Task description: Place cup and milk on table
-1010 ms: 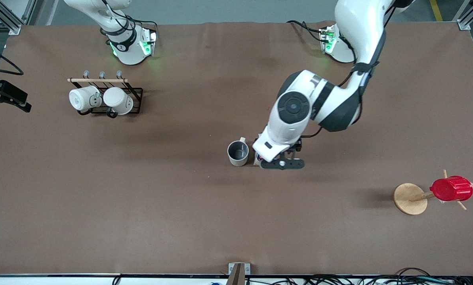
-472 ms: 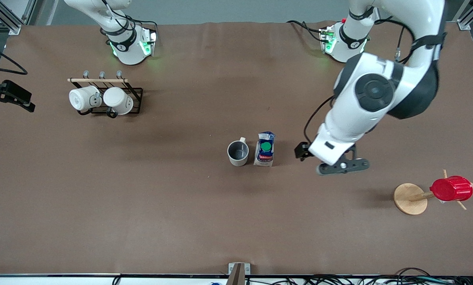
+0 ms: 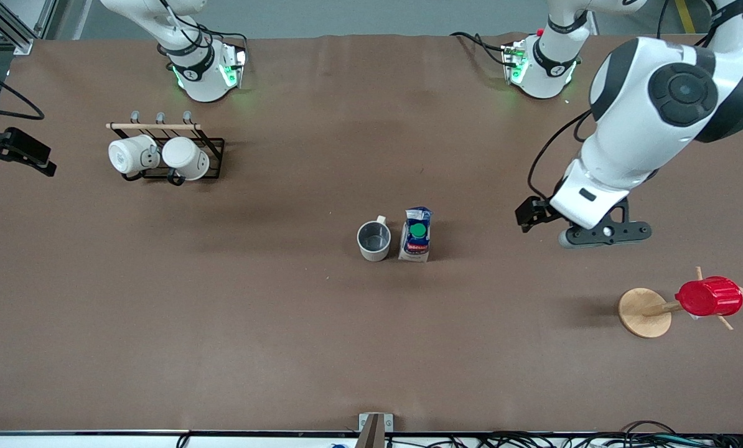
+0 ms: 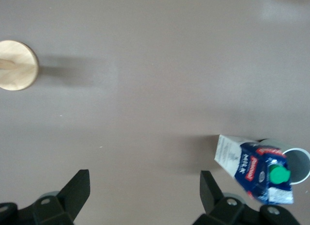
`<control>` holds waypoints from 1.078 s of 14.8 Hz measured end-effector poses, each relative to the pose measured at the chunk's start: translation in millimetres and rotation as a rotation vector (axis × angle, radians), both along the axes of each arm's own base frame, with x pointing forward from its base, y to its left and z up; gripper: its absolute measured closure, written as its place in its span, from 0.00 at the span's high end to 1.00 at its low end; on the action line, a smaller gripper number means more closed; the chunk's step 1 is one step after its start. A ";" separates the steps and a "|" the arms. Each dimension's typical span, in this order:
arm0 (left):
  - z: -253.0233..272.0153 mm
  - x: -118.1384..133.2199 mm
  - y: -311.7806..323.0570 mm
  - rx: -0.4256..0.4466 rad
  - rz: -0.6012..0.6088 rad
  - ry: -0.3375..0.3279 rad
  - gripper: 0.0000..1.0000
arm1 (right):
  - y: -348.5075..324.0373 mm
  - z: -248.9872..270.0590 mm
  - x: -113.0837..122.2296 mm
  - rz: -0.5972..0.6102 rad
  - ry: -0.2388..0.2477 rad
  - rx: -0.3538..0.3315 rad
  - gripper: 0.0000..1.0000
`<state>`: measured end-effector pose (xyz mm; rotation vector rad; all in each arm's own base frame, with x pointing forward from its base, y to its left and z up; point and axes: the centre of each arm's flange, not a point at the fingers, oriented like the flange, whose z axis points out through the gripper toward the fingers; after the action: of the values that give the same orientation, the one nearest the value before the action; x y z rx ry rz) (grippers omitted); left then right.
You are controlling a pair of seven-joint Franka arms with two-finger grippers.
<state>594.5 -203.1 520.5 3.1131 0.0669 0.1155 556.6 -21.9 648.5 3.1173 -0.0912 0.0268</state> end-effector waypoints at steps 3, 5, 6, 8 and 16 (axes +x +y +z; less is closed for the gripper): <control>1.2 -5.6 25.4 0.011 -0.040 0.005 1.00 | 0.0 -0.1 -0.2 -0.005 0.002 0.000 1.00; 4.6 -6.2 40.9 0.015 -0.070 0.001 1.00 | 0.0 -0.2 -0.2 -0.006 0.002 0.000 1.00; 6.2 -6.2 46.7 0.016 -0.079 -0.001 1.00 | 0.0 -0.2 -0.2 -0.006 0.002 0.000 1.00; 7.8 -6.8 51.0 0.017 -0.084 -0.003 1.00 | 0.0 -0.2 -0.2 -0.006 0.002 0.000 1.00; 19.6 -4.7 81.5 0.023 -0.122 -0.022 1.00 | 0.0 -0.6 -0.8 -0.006 0.007 0.000 1.00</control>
<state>589.8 -121.6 540.1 3.1283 -0.1256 0.1487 555.8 -21.9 647.9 3.1172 -0.1008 0.0158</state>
